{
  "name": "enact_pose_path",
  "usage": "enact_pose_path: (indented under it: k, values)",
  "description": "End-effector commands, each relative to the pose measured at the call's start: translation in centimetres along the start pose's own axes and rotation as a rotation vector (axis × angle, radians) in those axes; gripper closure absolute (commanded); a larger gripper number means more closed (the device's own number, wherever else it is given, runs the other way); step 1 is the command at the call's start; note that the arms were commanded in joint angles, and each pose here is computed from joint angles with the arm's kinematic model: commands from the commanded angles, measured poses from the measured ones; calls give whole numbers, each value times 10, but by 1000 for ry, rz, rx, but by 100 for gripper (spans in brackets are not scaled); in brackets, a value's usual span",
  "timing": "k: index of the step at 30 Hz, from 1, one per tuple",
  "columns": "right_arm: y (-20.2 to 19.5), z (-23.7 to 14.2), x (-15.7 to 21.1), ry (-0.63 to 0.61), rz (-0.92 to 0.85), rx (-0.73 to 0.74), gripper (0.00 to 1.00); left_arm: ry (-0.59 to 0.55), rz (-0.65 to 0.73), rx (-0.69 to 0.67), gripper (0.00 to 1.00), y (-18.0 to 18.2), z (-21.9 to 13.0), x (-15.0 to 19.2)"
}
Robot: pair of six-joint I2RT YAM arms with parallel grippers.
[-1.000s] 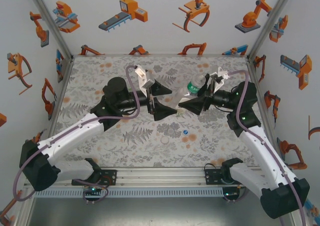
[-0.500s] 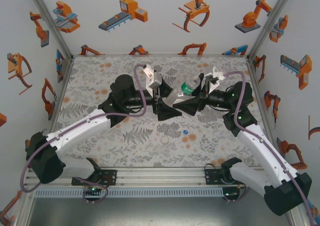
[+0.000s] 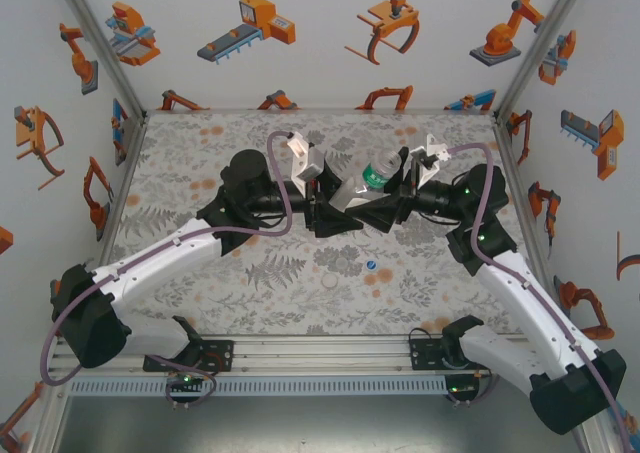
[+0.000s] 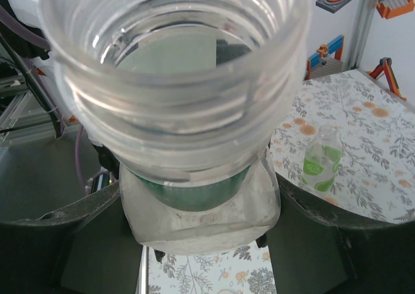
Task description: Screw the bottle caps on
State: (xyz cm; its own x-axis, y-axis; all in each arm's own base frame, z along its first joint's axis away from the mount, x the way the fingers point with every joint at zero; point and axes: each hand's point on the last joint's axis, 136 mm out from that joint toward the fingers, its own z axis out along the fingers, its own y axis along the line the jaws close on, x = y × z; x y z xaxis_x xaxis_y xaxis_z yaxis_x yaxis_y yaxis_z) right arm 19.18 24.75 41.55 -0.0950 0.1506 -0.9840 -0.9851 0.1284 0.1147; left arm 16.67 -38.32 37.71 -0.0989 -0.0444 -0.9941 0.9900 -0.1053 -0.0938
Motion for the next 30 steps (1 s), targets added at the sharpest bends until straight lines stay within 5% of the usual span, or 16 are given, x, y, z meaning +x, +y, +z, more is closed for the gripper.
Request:
enact_pose_path:
  k: [1,4,14,30]
  values:
    - [6,-3,-20,-40,-75,20,81,-33,59,50,55,-15,-3,-16]
    - [5,-4,-19,-39,-73,35,76,-29,58,46,62,-14,-2,-15]
    - [-5,-17,-16,-8,-88,184,22,21,99,-84,76,4,-20,-5]
    - [-58,-55,37,183,108,588,27,129,195,-400,99,50,-122,-16]
